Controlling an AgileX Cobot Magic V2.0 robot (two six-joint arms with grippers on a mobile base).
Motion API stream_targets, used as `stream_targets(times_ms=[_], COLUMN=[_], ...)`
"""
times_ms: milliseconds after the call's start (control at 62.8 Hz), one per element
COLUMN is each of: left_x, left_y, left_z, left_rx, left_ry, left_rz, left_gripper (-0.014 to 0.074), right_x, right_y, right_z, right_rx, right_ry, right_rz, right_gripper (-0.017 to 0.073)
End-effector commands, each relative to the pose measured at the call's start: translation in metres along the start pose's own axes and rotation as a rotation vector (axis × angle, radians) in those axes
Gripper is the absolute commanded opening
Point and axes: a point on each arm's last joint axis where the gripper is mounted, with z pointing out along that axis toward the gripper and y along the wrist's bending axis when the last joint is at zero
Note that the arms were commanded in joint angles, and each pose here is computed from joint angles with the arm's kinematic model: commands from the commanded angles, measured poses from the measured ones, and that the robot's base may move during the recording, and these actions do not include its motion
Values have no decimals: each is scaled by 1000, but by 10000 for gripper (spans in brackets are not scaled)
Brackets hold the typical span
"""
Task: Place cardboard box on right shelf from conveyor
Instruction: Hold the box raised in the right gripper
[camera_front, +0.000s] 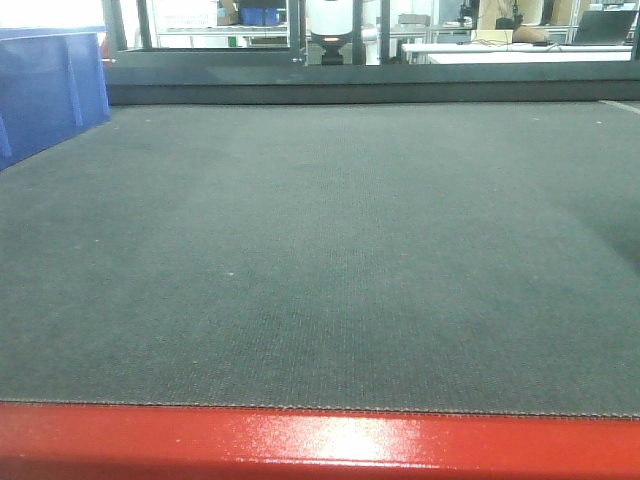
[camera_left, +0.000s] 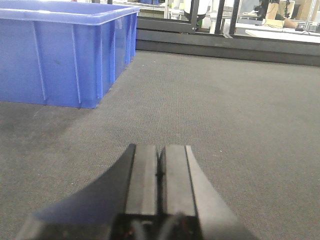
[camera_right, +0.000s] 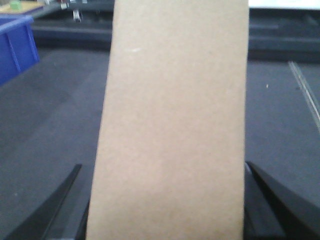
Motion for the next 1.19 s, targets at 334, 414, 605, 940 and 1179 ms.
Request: stream_targets(times_ms=[334, 414, 605, 940, 1179], left_x=[-10, -10, -10, -10, -10], left_y=[0, 0, 0, 0, 1], left_z=[-2, -2, -2, -2, -1], left_rx=[-2, -2, -2, -2, -13], left_ry=[-106, -106, -106, -106, -105], left_rz=[-11, -11, -11, -11, -11], left_gripper=[-119, -119, -119, -119, -119], right_x=[-18, -18, -18, -18, -18], right_y=[1, 1, 1, 1, 1], right_z=[-17, -17, -17, -17, -17], right_rx=[-17, -17, -17, -17, -17], right_ry=[-183, -183, -183, -183, -180], right_rz=[-16, -16, -16, -16, -16], right_gripper=[141, 141, 141, 141, 141])
